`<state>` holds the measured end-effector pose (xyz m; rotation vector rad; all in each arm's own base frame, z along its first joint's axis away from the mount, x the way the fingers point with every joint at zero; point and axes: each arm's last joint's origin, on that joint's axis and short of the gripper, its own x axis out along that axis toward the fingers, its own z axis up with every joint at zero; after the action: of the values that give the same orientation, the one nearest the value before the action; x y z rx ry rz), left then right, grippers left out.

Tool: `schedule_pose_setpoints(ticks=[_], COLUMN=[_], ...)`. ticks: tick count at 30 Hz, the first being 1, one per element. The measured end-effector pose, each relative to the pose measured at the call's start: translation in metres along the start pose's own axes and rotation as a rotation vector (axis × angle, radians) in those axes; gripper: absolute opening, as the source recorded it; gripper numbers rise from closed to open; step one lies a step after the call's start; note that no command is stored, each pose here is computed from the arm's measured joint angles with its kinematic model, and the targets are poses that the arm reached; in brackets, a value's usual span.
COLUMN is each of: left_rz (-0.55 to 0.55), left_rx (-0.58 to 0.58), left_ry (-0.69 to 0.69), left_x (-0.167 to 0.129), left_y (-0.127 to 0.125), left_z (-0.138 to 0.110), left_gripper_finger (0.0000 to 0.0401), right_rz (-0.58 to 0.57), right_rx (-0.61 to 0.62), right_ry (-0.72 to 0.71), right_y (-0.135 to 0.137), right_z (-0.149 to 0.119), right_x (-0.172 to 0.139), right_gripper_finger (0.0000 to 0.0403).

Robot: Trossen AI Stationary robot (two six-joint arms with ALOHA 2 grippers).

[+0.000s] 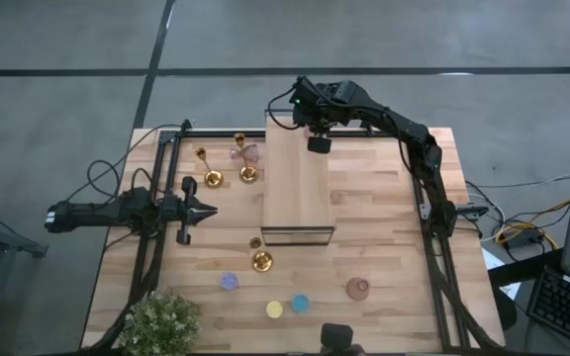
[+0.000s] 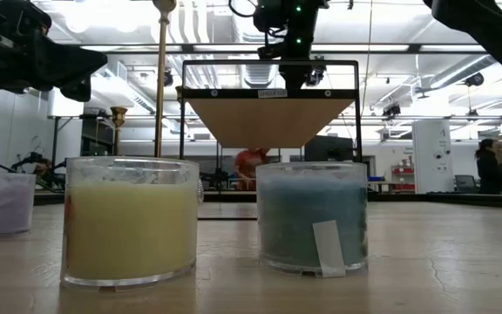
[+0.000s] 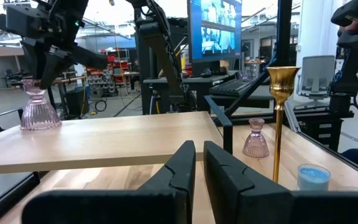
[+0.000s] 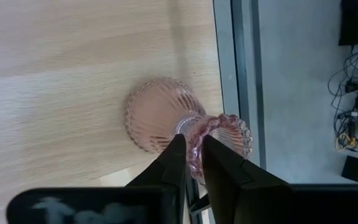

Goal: Pick & Place candle stick holders
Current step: Put the middle purple glass candle holder on the shelf, then put the bottom purple glass candle holder on the shelf

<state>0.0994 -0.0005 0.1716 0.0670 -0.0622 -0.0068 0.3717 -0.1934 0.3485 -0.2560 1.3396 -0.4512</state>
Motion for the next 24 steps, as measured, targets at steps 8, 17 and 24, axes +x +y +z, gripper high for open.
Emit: schedule_pose_setpoints(ticks=[8, 17, 24], left_rz=[0.0, 0.0, -0.001], left_rx=[0.0, 0.0, 0.0], left_ry=[0.0, 0.0, 0.0], left_x=[0.0, 0.0, 0.0], left_y=[0.0, 0.0, 0.0], left_z=[0.0, 0.0, 0.0], left_gripper_finger=[0.0037, 0.0037, 0.0037], right_rz=[-0.002, -0.011, -0.003], right_rx=[-0.003, -0.003, -0.017], right_ry=[-0.009, -0.053, -0.073], right_y=[0.0, 0.001, 0.011], right_z=[0.001, 0.003, 0.001], right_x=[0.0, -0.013, -0.031], right_gripper_finger=[0.0101, 0.0138, 0.0148])
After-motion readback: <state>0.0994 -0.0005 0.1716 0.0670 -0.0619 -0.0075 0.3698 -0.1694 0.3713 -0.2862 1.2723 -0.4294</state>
